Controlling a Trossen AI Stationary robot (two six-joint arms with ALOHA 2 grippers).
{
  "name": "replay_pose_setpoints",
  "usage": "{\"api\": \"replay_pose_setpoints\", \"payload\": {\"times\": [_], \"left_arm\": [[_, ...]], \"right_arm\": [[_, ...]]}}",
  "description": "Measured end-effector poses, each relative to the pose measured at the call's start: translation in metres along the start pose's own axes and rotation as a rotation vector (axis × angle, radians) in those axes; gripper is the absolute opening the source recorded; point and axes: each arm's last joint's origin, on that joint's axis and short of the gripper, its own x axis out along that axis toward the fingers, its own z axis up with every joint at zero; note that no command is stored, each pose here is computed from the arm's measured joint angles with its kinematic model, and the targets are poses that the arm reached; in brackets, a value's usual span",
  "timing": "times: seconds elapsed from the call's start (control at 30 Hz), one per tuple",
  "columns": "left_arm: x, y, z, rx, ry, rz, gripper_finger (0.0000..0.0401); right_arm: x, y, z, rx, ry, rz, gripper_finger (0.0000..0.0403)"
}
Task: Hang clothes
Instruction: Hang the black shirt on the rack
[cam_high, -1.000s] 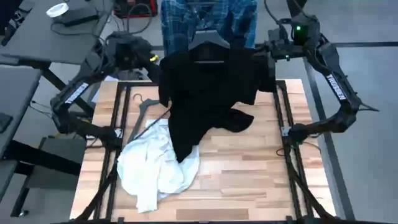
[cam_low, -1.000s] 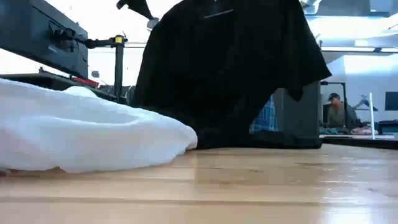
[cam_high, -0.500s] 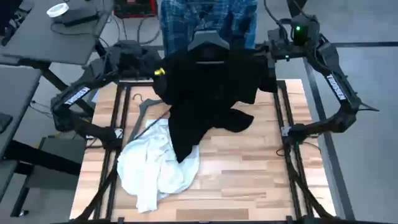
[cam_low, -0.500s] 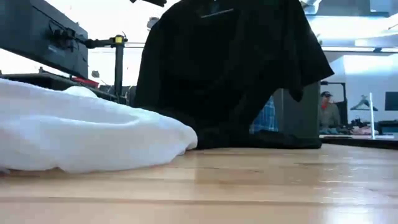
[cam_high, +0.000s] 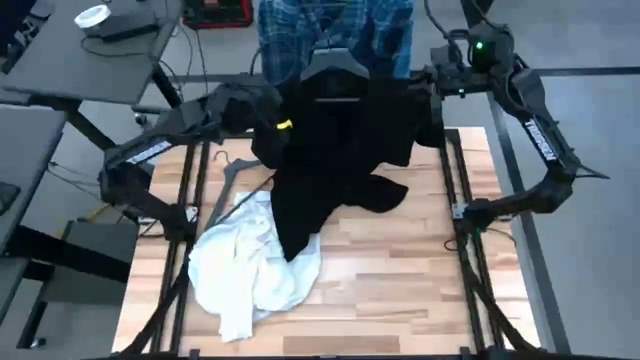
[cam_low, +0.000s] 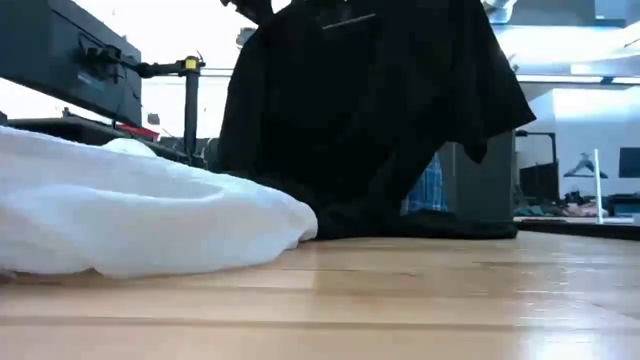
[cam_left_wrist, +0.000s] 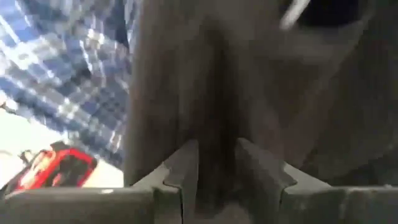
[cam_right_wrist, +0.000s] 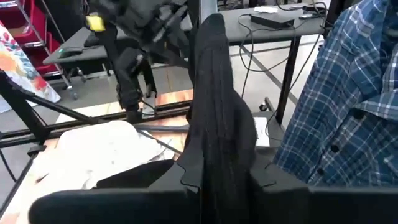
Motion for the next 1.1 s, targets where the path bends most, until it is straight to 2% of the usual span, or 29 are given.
{"api": "replay_pose_setpoints", "payload": {"times": [0.13,0.23,0.33,0.43,0.6,0.83,0.9,1.1], "left_arm": [[-0.003,-0.002,0.000,-0.001,0.001,-0.001,0.0088],[-0.004,0.000,0.002,-0.049,-0.023,0.008,0.0093],[-0.007,0.007,0.005,-0.124,-0.024,0.018,0.0113],[-0.014,0.014,0.007,-0.149,-0.021,0.027,0.0145],[-0.015,0.013,0.000,-0.023,0.072,0.053,0.0192],[-0.011,0.008,-0.018,0.033,0.227,0.076,0.0200],[-0.012,0.008,-0.020,0.003,0.249,0.090,0.0200],[-0.006,0.013,-0.023,-0.232,0.259,0.150,0.0201]], "right_arm": [[0.000,0.000,0.000,0.000,0.000,0.000,0.0030],[0.000,0.000,0.000,0.000,0.000,0.000,0.0030],[0.000,0.000,0.000,-0.001,0.000,0.000,0.0030],[0.000,0.000,0.000,-0.001,-0.001,-0.001,0.0030],[0.000,0.000,0.000,-0.002,-0.001,-0.001,0.0030],[0.000,0.000,0.000,-0.017,-0.002,-0.001,0.0030],[0.000,0.000,0.000,-0.017,-0.002,-0.001,0.0030],[0.000,0.000,0.001,-0.021,-0.005,-0.002,0.0030]]}}
